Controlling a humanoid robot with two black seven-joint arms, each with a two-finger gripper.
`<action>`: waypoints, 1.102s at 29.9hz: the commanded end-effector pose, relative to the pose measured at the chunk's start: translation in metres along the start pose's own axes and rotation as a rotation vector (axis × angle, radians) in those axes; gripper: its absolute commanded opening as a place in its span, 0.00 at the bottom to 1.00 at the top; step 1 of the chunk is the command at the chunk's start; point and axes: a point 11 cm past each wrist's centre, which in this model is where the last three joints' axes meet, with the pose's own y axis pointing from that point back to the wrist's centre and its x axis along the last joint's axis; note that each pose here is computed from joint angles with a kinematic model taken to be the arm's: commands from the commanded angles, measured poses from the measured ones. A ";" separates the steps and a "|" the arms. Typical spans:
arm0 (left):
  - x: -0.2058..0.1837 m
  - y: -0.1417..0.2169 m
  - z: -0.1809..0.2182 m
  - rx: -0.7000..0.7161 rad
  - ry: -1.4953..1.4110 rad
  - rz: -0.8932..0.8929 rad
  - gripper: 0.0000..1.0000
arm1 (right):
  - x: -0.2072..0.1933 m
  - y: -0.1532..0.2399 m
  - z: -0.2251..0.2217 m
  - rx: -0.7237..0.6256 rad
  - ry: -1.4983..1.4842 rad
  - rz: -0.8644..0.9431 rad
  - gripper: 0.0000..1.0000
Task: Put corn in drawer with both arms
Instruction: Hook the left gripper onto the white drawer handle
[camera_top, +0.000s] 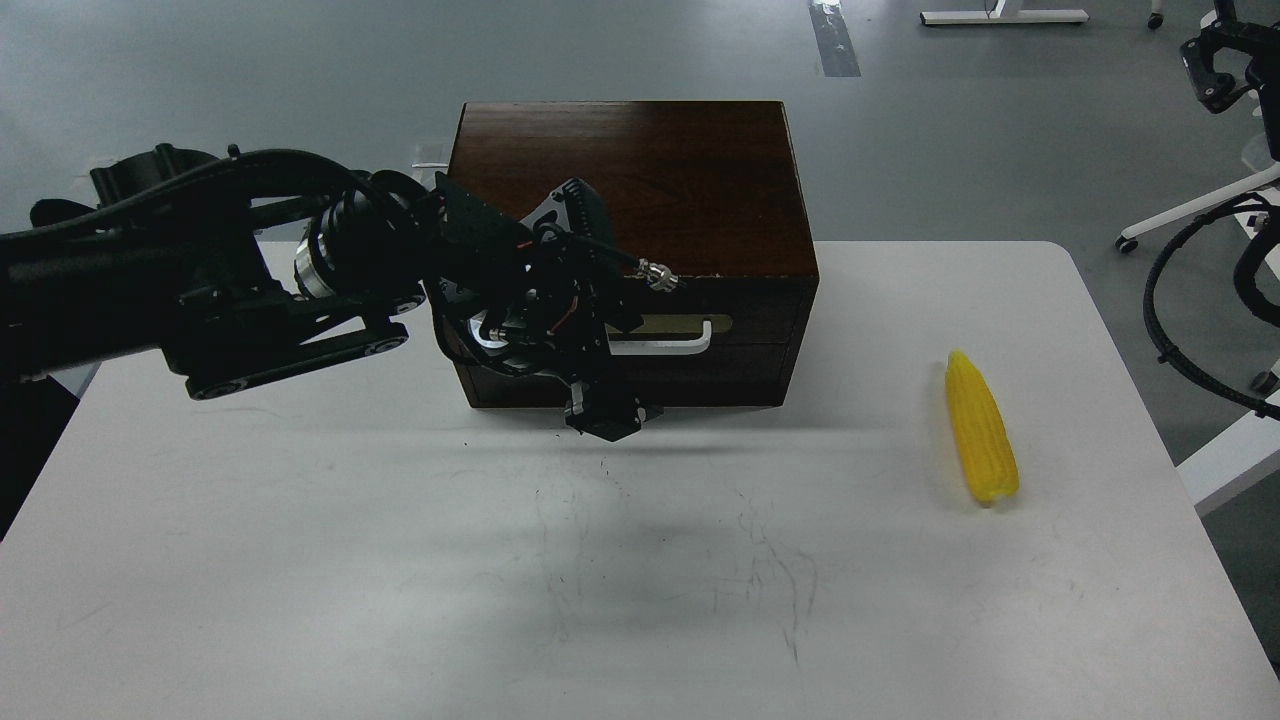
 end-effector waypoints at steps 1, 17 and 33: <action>-0.005 -0.001 -0.002 0.013 -0.015 -0.015 0.94 | 0.000 0.000 0.000 0.000 0.000 0.000 1.00; -0.014 -0.005 -0.002 0.033 -0.049 -0.043 0.94 | -0.003 -0.002 -0.003 0.005 0.000 -0.006 1.00; -0.026 -0.011 0.005 0.016 -0.048 -0.058 0.94 | -0.005 -0.004 -0.005 0.009 0.000 -0.011 1.00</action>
